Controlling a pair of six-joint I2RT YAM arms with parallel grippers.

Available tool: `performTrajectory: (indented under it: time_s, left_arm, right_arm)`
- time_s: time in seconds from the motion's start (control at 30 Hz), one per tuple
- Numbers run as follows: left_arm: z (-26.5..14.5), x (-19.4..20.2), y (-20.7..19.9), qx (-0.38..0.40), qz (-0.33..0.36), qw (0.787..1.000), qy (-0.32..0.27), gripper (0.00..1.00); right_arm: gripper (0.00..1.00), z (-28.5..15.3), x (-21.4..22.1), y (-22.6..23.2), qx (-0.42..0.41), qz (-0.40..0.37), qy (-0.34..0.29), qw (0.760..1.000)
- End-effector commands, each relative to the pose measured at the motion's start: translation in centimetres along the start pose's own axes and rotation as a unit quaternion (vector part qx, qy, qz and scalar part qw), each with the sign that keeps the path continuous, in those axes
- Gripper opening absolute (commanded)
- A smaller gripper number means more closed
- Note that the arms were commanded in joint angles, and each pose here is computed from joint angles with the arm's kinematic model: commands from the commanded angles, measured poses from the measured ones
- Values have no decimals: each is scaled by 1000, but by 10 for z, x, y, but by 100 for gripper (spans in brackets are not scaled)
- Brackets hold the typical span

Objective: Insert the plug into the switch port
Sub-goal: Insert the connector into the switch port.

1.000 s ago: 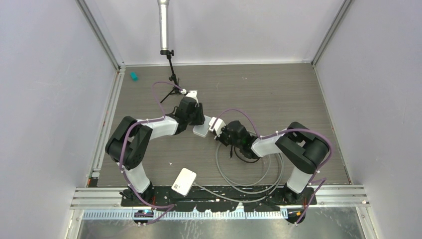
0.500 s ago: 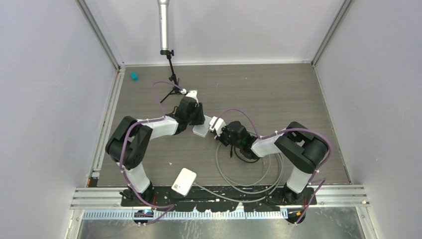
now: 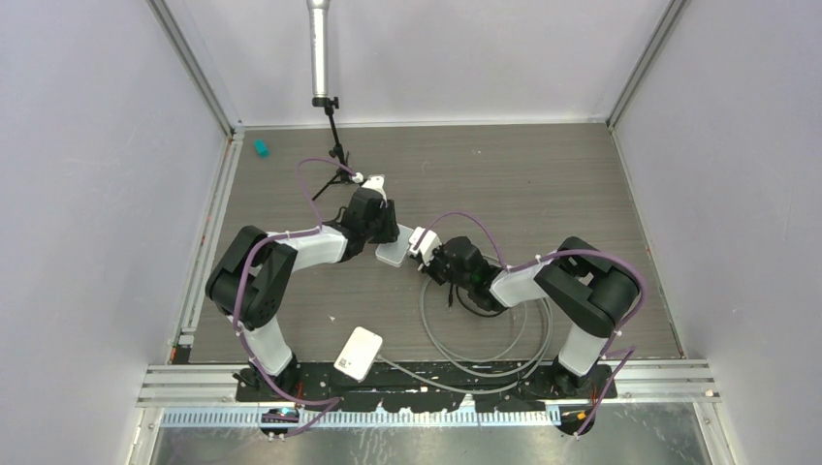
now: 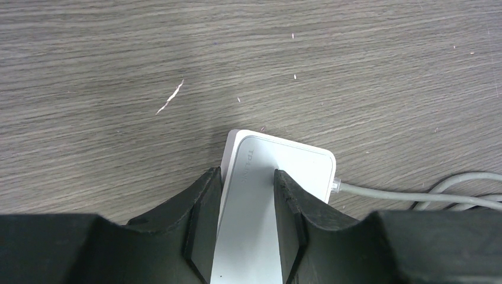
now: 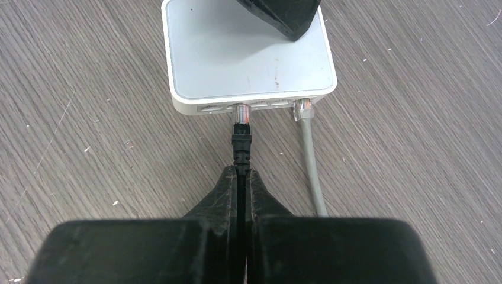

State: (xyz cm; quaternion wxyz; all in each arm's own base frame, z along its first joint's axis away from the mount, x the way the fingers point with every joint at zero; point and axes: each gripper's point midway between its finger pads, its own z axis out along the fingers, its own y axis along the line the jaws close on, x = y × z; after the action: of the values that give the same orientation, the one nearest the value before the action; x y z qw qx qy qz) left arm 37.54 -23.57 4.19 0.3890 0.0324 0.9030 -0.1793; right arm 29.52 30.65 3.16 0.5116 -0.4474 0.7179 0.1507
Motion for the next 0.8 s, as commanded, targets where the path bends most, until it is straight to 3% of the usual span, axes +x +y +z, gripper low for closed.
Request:
performTrajectory:
  time_s: [0.0, 0.77]
  left_arm:
    - [3, 14, 1, -2, 12, 999, 30, 39]
    - [4, 14, 3, -6, 14, 999, 32, 39]
  right_arm:
    - [0, -1, -32, -6, 13, 5, -60, 998]
    - [1, -9, -38, -7, 17, 6, -70, 997]
